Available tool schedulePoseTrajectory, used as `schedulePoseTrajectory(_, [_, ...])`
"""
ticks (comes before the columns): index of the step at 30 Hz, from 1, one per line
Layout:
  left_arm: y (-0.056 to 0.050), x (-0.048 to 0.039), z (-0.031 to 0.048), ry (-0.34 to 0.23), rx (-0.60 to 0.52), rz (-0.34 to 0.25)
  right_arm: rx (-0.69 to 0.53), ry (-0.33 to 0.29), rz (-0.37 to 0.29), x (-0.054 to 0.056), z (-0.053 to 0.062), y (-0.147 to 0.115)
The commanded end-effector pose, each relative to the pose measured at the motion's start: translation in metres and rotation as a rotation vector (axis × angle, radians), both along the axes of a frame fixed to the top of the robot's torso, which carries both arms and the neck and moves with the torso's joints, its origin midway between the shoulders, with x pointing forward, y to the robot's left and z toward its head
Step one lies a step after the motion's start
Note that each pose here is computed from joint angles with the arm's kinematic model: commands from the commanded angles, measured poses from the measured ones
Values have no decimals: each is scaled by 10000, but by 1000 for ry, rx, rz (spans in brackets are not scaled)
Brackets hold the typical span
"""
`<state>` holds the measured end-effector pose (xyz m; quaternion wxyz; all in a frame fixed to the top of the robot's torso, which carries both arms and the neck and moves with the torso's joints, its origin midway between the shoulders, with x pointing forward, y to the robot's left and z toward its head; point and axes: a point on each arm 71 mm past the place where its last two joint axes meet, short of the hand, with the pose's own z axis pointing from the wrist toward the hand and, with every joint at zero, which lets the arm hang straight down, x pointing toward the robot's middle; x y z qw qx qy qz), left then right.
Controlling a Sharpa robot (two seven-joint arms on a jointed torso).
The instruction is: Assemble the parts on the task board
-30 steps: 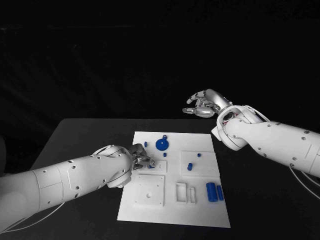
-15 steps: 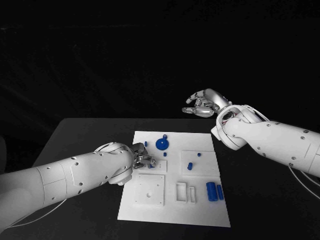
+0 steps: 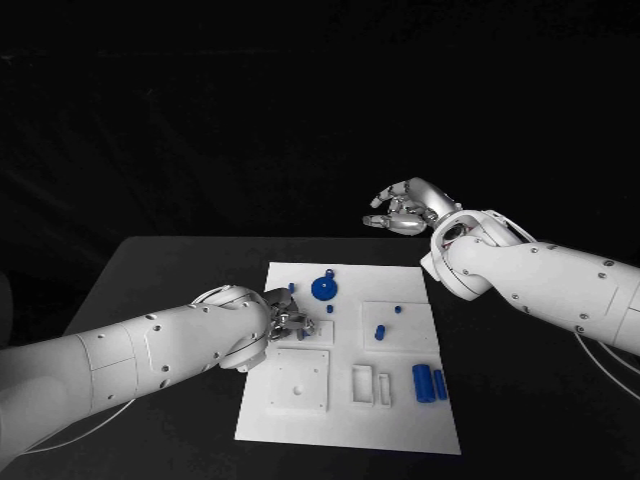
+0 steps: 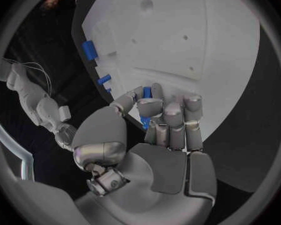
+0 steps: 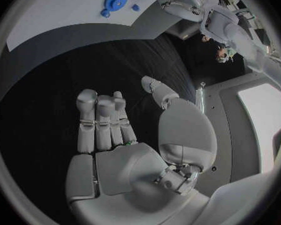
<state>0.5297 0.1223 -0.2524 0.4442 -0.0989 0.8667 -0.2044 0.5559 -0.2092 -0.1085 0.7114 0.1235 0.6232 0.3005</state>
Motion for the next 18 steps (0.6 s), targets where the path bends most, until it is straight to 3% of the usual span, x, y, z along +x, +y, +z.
schedulePoseTrajectory(1, [-43, -39, -57, 31, 9, -20, -7, 11, 10, 1, -26, 14])
schedulePoseTrajectory(9, [5, -14, -55, 26, 15, -4, -7, 12, 9, -1, -37, 2])
schedulePoseTrajectory(18, [-14, -7, -44, 21, 10, -5, -8, 14, 7, 1, -38, -6])
